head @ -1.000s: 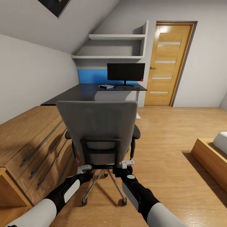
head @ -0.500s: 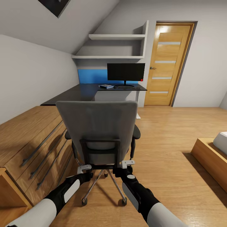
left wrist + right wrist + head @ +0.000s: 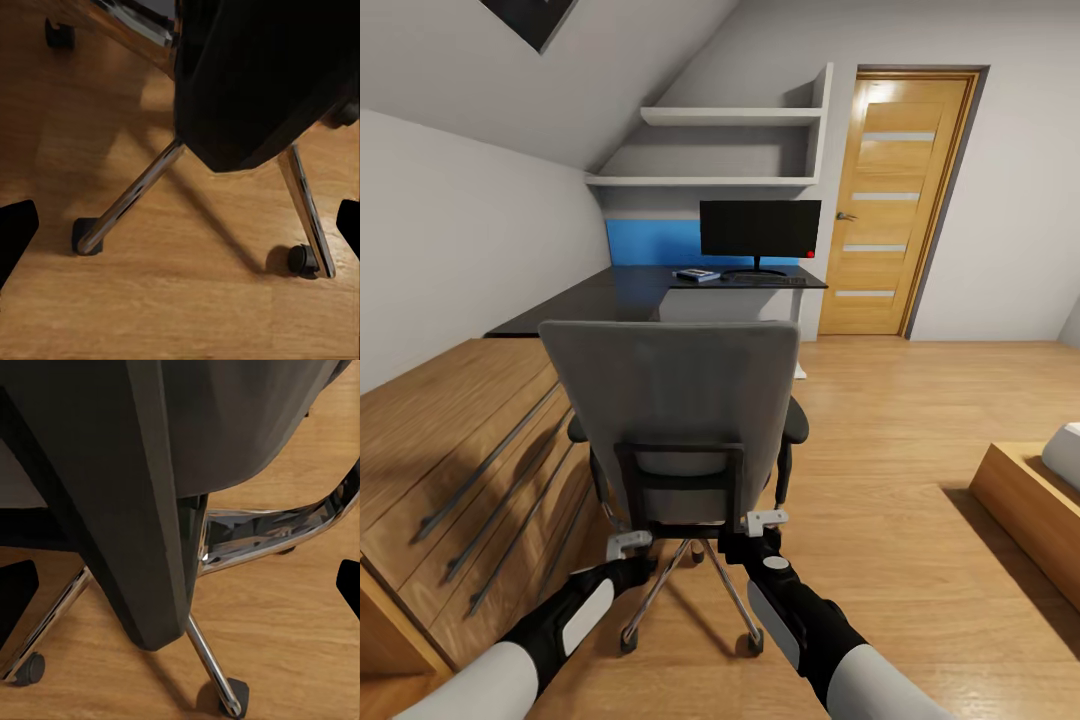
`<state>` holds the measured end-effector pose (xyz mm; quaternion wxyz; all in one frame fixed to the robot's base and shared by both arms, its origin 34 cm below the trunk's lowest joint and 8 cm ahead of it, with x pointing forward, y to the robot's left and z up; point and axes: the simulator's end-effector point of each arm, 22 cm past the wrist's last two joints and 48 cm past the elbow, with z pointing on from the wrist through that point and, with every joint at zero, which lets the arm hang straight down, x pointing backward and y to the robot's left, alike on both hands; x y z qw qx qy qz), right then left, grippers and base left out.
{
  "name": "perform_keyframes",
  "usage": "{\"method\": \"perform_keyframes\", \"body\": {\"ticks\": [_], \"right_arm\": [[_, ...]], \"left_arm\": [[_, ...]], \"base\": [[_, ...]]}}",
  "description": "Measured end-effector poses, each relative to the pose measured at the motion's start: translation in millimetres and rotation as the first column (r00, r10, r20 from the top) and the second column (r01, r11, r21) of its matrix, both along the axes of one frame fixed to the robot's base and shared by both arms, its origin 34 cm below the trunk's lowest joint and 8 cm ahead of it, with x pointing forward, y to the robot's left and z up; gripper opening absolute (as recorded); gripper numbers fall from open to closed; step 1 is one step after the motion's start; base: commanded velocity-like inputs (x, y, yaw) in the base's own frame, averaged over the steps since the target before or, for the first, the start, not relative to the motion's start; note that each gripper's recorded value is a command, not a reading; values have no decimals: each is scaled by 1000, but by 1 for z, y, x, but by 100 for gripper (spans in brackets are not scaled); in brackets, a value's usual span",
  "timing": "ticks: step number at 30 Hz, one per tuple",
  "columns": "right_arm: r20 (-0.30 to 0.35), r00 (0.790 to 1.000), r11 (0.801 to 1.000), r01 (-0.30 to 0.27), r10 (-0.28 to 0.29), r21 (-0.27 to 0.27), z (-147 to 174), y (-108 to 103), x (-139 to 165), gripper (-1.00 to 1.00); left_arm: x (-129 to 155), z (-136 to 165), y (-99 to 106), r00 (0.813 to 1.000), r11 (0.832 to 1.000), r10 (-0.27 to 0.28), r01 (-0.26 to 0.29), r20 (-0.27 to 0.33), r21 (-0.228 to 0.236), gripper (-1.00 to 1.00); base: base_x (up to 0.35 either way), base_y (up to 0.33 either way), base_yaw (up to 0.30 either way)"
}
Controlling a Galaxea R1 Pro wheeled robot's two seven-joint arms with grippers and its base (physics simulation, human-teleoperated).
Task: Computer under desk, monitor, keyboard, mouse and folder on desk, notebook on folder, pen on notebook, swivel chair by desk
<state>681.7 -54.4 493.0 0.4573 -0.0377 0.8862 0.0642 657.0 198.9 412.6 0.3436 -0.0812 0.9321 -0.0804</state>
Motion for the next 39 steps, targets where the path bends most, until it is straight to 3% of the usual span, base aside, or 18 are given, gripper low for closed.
{"method": "perform_keyframes", "body": {"ticks": [39], "right_arm": [[-15, 1000, 1000, -4, 4, -5, -4, 0, -3, 100]], "left_arm": [[-18, -15, -6, 999, 1000, -1, 1, -32, -2, 100]], "base": [[0, 0, 0]]}}
